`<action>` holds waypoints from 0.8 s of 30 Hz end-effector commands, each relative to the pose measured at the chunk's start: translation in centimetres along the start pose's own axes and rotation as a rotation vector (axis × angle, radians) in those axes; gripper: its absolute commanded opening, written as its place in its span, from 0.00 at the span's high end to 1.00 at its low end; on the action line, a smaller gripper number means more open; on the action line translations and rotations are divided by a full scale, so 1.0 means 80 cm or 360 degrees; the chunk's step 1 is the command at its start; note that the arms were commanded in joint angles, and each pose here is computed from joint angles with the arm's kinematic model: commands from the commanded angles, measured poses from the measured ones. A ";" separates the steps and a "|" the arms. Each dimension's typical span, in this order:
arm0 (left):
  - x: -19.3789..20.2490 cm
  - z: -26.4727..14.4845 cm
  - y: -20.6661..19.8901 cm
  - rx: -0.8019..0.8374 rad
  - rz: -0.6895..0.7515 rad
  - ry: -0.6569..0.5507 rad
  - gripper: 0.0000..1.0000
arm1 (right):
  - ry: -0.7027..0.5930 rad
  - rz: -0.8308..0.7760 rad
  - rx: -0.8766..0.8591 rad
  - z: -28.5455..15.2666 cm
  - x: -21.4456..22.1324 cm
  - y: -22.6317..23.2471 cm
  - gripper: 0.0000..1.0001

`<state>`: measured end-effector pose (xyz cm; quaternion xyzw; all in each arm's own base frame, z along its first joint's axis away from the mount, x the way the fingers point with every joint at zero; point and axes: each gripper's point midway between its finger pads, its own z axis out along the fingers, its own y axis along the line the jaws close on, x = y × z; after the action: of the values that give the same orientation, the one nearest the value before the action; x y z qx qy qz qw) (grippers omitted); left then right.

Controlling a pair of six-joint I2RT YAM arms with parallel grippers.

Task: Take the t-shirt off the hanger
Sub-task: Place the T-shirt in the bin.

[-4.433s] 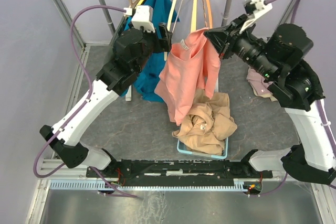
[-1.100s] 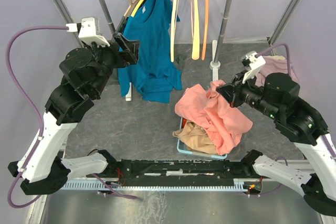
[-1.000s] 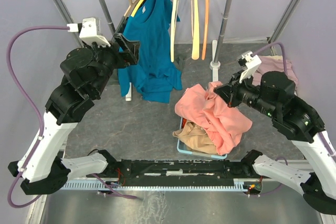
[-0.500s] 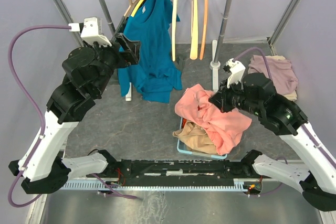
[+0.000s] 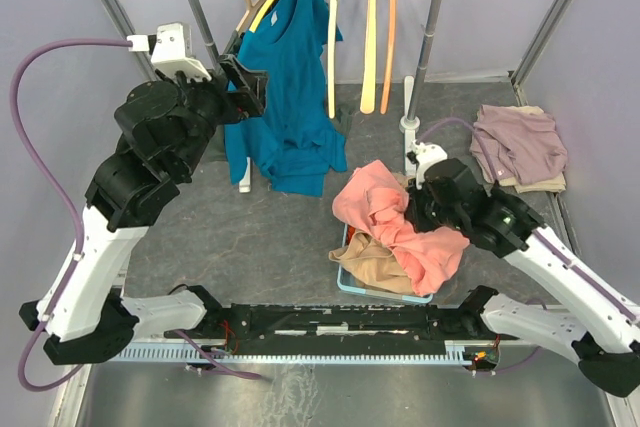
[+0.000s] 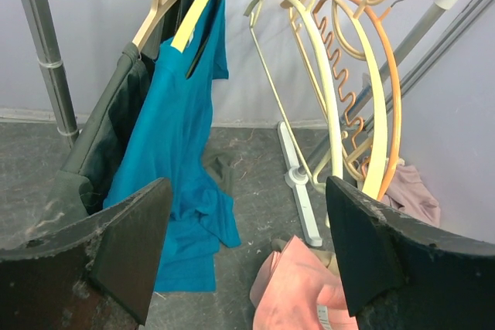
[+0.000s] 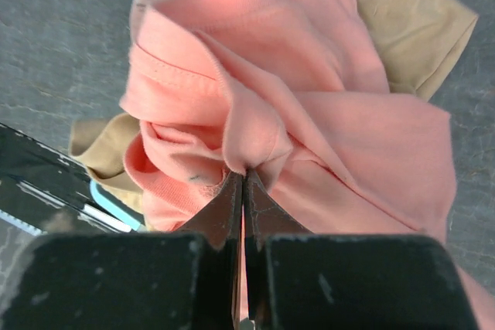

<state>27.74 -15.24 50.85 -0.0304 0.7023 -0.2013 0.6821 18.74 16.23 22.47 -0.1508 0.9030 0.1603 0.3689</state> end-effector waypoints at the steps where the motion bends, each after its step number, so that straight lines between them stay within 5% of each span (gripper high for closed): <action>1: -0.016 -0.003 -0.004 -0.0001 -0.0036 -0.0026 0.13 | 0.0016 0.0029 0.0075 0.025 0.011 -0.003 0.99; 6: -0.017 -0.001 -0.007 -0.0001 -0.0035 -0.0004 0.00 | 0.0140 0.0029 0.0106 0.059 0.042 0.000 0.99; 15: -0.024 0.008 -0.009 -0.0047 -0.0051 0.0009 0.01 | 0.0391 -0.0003 0.0200 0.113 0.094 0.004 0.98; 24: -0.034 0.020 -0.011 -0.0104 -0.0005 0.0027 0.01 | 0.0465 -0.0042 0.0214 0.125 0.106 0.012 0.83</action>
<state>29.48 -16.14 52.64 -0.0318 0.7207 -0.1764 0.6697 19.17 19.75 10.56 -0.1598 0.9497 0.0807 0.2570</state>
